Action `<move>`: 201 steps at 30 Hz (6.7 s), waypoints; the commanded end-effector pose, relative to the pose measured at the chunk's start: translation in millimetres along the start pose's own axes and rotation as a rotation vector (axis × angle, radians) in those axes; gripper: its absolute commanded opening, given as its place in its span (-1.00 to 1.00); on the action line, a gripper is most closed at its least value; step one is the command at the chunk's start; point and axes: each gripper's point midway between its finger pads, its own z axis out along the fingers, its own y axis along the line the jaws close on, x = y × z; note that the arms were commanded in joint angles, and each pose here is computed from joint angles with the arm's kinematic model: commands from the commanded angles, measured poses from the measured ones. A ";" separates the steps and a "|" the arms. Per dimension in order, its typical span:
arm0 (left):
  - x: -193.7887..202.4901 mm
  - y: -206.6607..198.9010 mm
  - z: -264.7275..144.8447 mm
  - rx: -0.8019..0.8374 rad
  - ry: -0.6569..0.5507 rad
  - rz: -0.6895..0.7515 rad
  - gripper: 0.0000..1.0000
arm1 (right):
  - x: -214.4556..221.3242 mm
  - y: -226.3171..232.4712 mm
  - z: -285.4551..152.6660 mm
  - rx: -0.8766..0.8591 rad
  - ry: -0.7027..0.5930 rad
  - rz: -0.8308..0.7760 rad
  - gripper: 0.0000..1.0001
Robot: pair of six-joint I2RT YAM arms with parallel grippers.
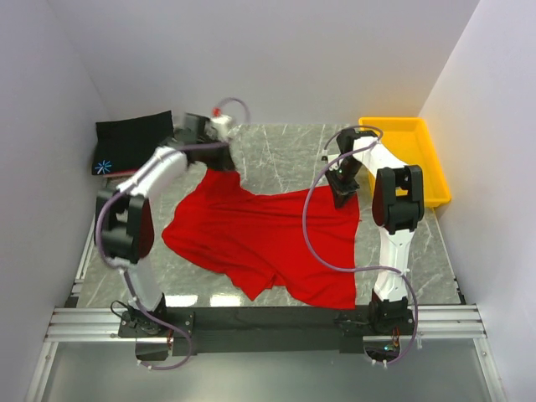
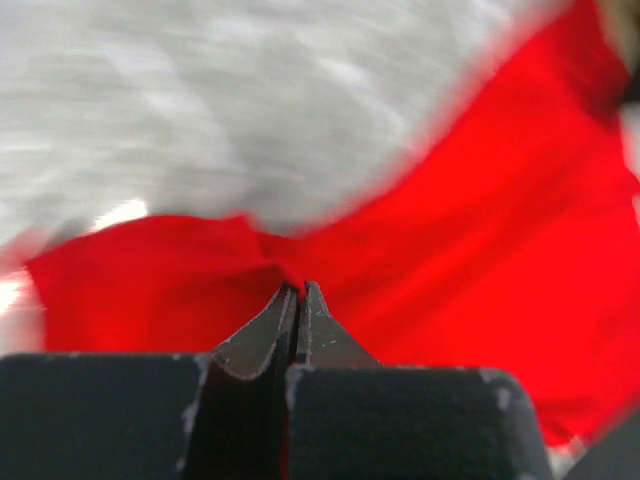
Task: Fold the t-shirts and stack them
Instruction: Flatten the tshirt out
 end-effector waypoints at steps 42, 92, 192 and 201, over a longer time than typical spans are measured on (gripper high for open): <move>105.3 47.4 -17.1 -0.110 0.313 0.040 -0.79 | -24.5 9.8 18.5 0.136 0.041 -0.099 -0.70; 127.3 23.2 -37.6 -0.107 0.320 0.095 -0.02 | -5.5 -10.9 22.8 0.220 0.126 -0.113 -0.80; -66.9 177.1 -52.1 -0.155 -0.234 0.069 0.33 | 6.0 -11.6 -12.9 0.051 0.022 -0.047 -0.57; 30.2 114.1 -24.3 0.032 0.002 -0.035 0.48 | -8.5 -36.5 5.6 0.153 0.069 -0.008 -0.65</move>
